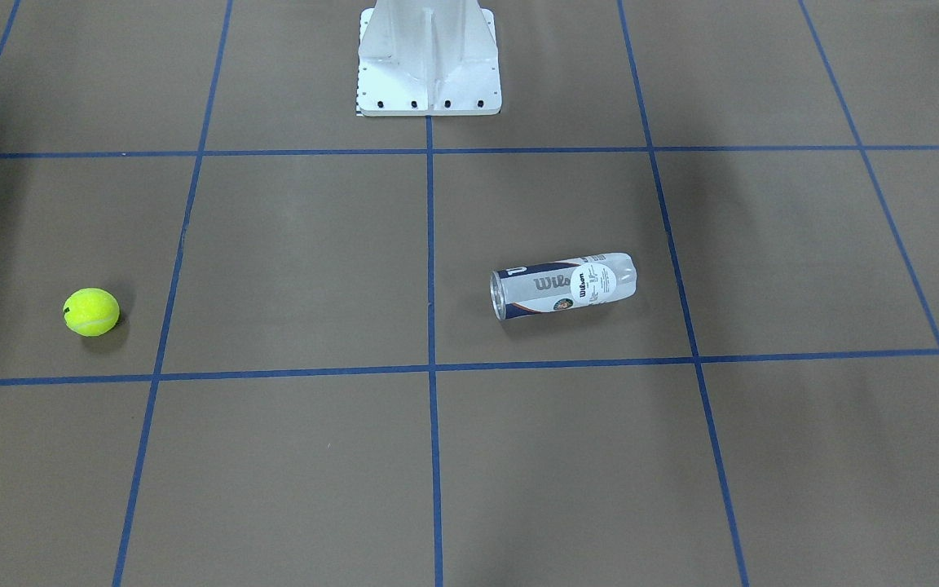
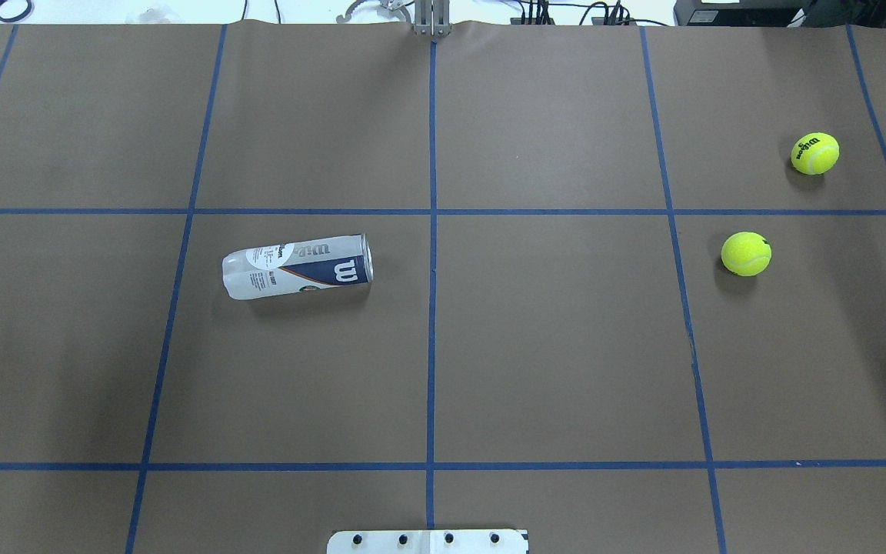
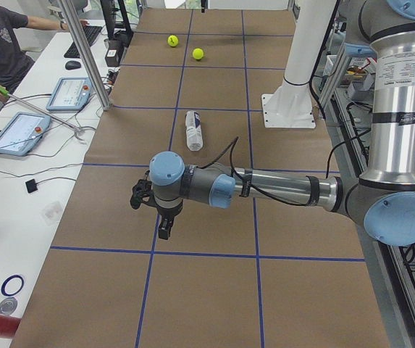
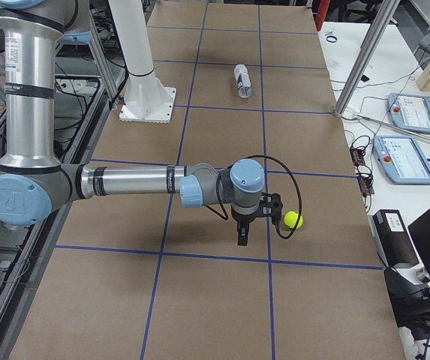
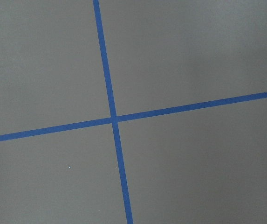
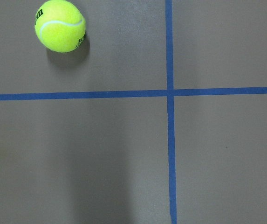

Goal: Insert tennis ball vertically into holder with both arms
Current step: 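Move the left gripper out toward the clear Wilson ball can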

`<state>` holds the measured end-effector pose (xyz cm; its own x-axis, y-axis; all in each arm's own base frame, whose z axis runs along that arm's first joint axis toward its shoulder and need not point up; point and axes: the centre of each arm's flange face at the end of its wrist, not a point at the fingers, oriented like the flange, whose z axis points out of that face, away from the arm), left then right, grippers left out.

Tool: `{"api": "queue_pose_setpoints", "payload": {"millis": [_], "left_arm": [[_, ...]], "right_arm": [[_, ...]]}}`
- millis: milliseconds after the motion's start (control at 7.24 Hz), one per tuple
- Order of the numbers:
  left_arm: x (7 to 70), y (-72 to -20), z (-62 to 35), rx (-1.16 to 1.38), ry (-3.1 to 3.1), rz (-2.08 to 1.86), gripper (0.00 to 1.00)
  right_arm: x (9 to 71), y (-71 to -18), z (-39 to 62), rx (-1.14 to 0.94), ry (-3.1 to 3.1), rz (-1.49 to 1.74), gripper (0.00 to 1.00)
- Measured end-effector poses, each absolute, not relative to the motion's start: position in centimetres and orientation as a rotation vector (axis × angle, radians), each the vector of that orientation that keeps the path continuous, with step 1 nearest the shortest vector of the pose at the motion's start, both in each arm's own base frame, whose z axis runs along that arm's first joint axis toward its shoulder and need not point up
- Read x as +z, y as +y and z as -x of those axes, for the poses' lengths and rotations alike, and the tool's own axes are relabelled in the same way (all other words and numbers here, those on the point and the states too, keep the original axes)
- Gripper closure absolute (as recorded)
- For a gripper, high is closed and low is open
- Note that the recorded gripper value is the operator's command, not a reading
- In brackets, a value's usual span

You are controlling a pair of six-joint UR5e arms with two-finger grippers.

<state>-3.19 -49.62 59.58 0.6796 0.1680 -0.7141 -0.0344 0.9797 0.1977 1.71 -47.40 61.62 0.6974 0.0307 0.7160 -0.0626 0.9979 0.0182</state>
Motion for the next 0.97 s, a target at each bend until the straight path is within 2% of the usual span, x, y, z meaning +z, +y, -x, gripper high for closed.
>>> {"api": "queue_pose_setpoints", "payload": {"millis": [690, 829, 967], "left_arm": [[59.3, -49.5, 2.9, 0.13, 0.827, -0.2, 0.0], [58.6, -49.7, 2.4, 0.162, 0.829, -0.246, 0.06], [57.6, -49.9, 1.3, 0.213, 0.833, -0.307, 0.07]], "right_arm": [[61.5, -47.5, -1.7, 0.054, -0.798, -0.045, 0.01], [61.5, -47.5, -1.7, 0.055, -0.798, -0.045, 0.01], [61.4, -47.5, -1.7, 0.056, -0.798, -0.045, 0.01]]}}
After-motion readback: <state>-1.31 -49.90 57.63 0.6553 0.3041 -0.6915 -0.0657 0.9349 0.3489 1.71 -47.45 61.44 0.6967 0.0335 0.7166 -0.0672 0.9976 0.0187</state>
